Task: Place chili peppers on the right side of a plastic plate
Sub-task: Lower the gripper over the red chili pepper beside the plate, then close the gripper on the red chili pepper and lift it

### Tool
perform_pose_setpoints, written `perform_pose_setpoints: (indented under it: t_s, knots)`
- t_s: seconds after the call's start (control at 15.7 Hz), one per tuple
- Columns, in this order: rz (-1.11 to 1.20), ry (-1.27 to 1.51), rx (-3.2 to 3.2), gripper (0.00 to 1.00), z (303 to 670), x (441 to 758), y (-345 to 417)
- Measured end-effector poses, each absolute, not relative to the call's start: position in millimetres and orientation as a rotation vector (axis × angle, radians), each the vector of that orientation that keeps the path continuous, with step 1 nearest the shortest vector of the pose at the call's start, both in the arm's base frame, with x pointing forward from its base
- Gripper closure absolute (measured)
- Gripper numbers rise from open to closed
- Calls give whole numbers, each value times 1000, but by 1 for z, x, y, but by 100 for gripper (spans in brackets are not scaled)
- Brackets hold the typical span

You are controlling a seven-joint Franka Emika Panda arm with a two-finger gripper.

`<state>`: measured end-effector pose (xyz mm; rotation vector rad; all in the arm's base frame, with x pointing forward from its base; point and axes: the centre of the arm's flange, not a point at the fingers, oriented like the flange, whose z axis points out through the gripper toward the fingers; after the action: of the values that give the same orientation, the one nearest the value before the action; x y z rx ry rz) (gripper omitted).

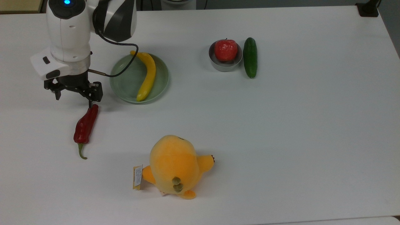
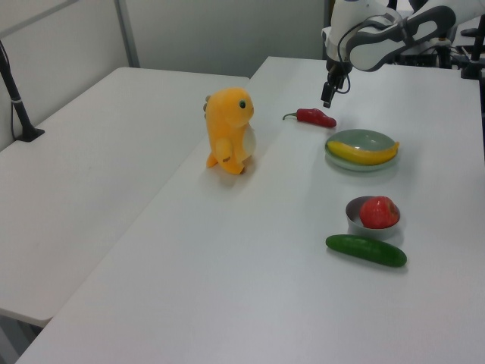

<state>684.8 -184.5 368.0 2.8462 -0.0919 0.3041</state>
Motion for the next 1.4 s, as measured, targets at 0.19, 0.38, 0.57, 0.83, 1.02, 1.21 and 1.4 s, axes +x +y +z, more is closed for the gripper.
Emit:
perform_pose_setpoints:
  t_s: [0.19, 0.38, 0.57, 0.83, 1.02, 1.21, 1.4]
  knots:
    - [309, -138, 2851, 0, 359, 692, -184]
    - [353, -230, 2853, 0, 348, 707, -181]
    - [376, -238, 2862, 0, 333, 716, -175]
    - [381, -232, 2872, 0, 314, 719, -171]
    - [395, -226, 2873, 14, 308, 721, -171]
    - [401, -223, 2869, 47, 309, 722, -171]
    - [405, -215, 2863, 56, 311, 723, -171]
